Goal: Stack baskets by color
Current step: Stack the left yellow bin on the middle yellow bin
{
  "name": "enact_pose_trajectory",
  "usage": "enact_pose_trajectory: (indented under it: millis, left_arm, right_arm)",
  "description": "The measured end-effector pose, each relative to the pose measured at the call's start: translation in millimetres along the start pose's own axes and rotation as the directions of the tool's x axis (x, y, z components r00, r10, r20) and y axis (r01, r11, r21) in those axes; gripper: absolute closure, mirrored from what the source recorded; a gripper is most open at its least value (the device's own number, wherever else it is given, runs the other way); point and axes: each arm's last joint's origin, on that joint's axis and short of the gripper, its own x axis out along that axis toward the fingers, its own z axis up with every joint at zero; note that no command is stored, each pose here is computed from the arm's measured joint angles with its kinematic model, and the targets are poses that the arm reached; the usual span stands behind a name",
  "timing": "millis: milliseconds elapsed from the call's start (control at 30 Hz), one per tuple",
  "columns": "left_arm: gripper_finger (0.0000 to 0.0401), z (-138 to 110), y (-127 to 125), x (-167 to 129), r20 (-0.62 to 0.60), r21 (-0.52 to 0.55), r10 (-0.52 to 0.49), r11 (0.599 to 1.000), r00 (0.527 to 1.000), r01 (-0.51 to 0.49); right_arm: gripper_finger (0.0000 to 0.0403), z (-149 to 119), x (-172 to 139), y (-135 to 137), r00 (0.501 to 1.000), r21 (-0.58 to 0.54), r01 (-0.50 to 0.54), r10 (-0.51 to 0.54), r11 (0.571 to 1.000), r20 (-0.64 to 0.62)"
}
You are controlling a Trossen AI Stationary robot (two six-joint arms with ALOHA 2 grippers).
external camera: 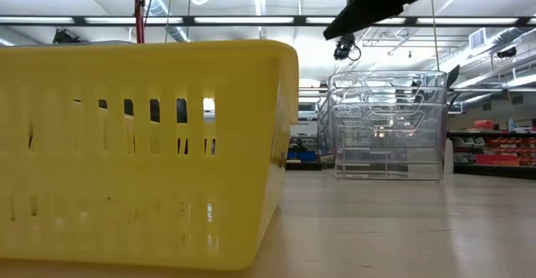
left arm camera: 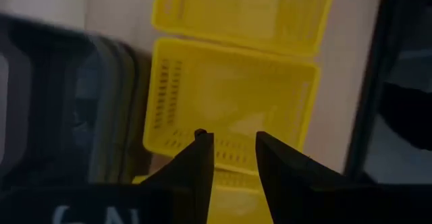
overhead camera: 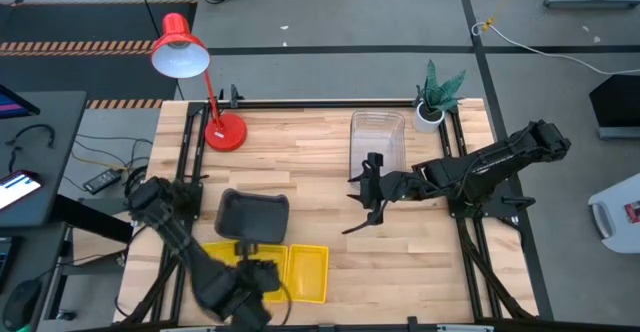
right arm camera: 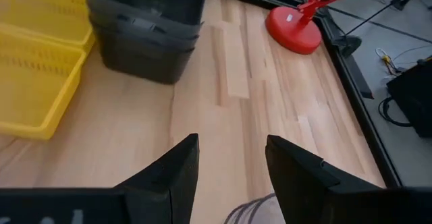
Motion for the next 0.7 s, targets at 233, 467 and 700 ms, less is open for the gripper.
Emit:
enact_pose_trajectory:
  millis: [233,467,700]
  left_arm:
    - [0.0285,-43,-15,20,-0.023,0.076,0.137,0.988,0.990,-0.135]
    - [0.0285,-67,11,12,0.035,0.090,0.128,0.987,0.991,-0.131]
    - [0.0285,-91,39,16,0.125,0.049,-0.035,0.998,0.992,0.029]
  right_arm:
    - [0.0226,4,1,-3,0.999,0.057,0.008,-0.011,0.998,0.042]
    - [0.0226,7,1,-3,0.997,0.144,-0.004,-0.007,0.990,0.072]
    - [0.0226,8,0,-2,0.997,0.174,-0.007,-0.007,0.985,0.080]
